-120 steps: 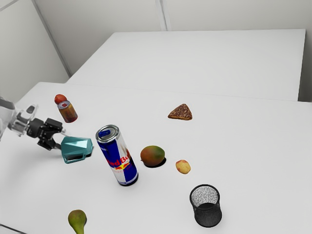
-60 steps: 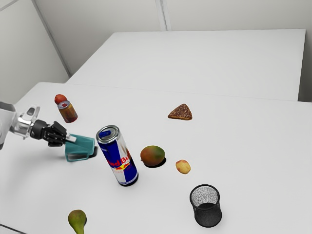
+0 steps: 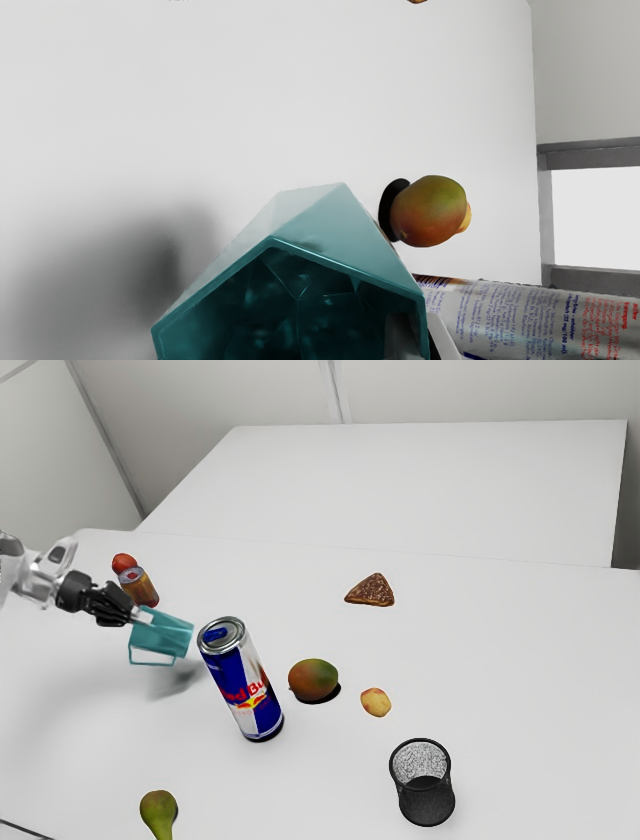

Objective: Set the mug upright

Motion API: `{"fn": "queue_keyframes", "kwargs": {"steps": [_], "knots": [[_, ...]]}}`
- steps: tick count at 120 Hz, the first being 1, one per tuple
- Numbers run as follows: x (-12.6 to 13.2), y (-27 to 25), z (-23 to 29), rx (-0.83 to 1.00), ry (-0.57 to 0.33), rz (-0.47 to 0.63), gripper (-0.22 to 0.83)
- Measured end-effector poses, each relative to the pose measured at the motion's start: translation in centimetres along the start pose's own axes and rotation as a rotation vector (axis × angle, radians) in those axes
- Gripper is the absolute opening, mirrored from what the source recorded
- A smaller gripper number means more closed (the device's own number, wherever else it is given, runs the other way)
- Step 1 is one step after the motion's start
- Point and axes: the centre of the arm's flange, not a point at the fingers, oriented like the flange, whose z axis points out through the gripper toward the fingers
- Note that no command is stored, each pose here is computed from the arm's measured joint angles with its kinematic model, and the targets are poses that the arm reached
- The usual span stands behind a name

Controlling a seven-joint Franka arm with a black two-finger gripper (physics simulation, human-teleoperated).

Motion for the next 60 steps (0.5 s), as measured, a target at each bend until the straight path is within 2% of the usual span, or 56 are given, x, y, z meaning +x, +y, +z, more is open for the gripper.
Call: {"fn": "queue_keyframes", "kwargs": {"steps": [19, 33, 49, 60], "knots": [[3.6, 4.9, 1.8, 0.181, -0.154, 0.124, -0.17], [5.3, 7.1, 3.6, 0.320, -0.234, 0.184, -0.16], [6.1, 8.9, 4.5, 0.473, -0.274, 0.235, -0.15], [5.6, 9.9, 5.9, 0.557, -0.298, 0.264, -0.16]]}}
